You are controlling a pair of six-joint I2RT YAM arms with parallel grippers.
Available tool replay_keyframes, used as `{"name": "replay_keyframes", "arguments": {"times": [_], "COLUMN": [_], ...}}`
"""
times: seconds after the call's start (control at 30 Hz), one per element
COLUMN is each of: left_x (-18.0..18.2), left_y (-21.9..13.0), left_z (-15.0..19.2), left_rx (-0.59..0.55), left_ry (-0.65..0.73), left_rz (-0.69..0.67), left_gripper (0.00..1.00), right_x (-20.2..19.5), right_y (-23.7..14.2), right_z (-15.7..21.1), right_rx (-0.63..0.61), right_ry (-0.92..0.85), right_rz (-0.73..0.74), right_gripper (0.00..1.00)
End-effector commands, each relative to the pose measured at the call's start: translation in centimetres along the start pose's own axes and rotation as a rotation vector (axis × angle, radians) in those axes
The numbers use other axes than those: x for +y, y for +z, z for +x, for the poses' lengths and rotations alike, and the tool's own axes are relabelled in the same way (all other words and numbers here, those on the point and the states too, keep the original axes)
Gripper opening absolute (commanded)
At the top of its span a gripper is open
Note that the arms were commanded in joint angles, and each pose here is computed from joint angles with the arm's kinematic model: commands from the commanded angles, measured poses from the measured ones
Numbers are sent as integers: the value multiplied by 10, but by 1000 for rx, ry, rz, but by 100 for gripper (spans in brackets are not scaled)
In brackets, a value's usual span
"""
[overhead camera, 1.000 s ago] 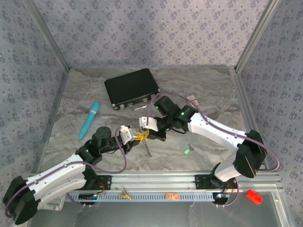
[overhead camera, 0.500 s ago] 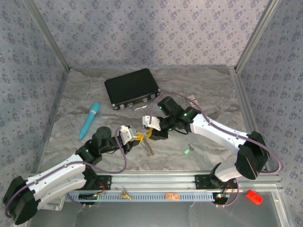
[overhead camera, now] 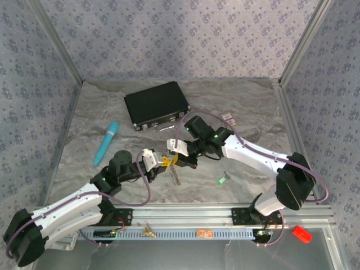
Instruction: Put the keys on the keyring
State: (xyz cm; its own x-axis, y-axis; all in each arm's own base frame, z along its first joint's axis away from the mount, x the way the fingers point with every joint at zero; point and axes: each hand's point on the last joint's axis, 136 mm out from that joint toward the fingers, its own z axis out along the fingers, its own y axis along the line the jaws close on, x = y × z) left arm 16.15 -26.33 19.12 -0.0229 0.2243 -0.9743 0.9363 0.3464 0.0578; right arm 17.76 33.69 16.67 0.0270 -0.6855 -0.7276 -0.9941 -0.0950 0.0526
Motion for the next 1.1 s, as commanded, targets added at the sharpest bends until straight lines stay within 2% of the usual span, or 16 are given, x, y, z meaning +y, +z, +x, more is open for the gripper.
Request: {"name": "replay_keyframes", "arguments": {"times": [0.0, 0.1, 0.17, 0.43, 1.07], "left_x": [-3, -3, -3, -2, 3], "left_y": [-1, -2, -3, -4, -4], "left_z": [-23, -21, -20, -19, -21], "left_rx": [-83, -77, -78, -94, -129], "left_ry": [42, 37, 35, 23, -14], "left_rz": [19, 16, 14, -3, -32], "left_gripper": [0, 0, 0, 0, 0], "right_x": [4, -1, -4, 0, 0], "right_y": [-1, -8, -14, -2, 20], "right_z": [-6, -3, -1, 14, 7], "right_rx": [-16, -24, -40, -59, -139], "right_ry": [5, 19, 27, 33, 49], "right_rz": [-17, 26, 64, 111, 146], "right_gripper": [4, 19, 25, 37, 42]}}
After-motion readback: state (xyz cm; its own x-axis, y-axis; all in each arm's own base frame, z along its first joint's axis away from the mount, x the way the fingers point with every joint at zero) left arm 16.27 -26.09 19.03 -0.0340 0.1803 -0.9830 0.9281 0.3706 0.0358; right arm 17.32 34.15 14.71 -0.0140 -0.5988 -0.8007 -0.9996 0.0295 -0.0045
